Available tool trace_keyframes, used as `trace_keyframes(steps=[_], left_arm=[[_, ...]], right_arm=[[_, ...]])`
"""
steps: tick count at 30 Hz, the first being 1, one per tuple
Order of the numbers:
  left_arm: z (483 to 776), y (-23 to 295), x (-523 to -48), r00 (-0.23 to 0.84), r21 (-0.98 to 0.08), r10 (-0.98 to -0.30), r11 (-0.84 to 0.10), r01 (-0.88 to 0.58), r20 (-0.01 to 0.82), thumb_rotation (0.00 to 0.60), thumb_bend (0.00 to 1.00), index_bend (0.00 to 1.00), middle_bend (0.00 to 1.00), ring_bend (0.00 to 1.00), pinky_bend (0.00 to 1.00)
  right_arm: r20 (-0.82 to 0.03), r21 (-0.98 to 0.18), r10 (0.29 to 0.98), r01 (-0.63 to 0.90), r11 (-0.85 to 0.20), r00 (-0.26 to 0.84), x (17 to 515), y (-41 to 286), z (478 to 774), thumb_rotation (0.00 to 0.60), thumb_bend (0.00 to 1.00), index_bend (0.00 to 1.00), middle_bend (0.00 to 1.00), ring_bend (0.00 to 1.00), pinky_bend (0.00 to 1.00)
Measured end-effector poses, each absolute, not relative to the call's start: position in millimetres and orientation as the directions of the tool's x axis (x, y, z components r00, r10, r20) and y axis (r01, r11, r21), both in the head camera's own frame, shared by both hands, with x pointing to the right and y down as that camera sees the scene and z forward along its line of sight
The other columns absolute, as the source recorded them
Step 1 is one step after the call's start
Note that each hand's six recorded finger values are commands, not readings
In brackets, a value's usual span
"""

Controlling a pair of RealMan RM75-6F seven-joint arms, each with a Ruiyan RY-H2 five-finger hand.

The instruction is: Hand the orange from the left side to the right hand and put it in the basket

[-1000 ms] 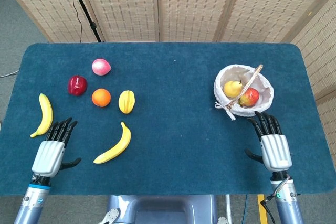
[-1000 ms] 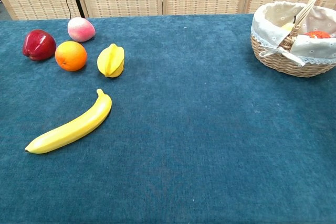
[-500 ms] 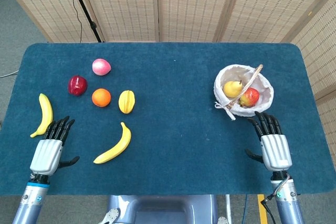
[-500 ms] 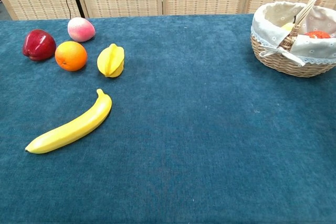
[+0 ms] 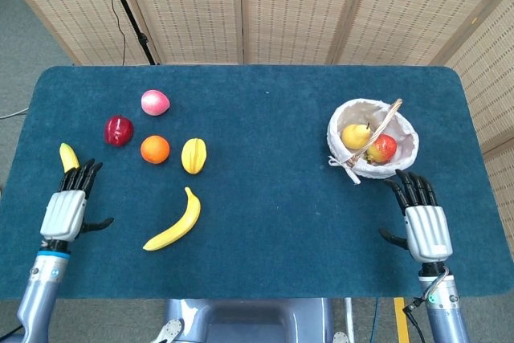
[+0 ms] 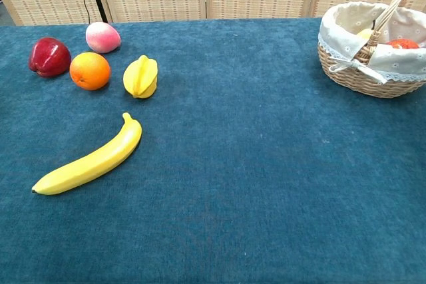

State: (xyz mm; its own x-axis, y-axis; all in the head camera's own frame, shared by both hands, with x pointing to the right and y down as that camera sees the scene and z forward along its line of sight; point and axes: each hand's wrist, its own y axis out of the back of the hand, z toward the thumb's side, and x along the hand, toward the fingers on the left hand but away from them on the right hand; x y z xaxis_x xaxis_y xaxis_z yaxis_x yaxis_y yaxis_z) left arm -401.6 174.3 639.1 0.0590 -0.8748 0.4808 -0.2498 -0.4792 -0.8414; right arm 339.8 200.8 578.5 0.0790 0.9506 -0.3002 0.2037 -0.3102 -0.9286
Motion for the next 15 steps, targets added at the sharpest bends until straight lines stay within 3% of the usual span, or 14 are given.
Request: trace_keyframes(steps=[7,15], left_arm=[[677.7,122.2,-397.8,0.088,-0.825,-0.858,-0.510,-0.244,0.505,0.600,0.00,0.01,0.00,0.00,0.01],[708.2,85.8,-379.6,0.097,-0.809,-0.848,-0.528,-0.258,0.522,0.600,0.00,0.05,0.00,0.00,0.01]], right_arm=[[-0.297,-0.929,0.952,0.210,-0.305,0.071,343.2,199.9,576.9,0.600,0.00,0.19,0.09,0.08,0.08],[-0.294,-0.929,0.954,0.214,-0.301,0.067,345.0,199.5,575.5,0.600,0.00,0.19,0.09,0.08,0.08]])
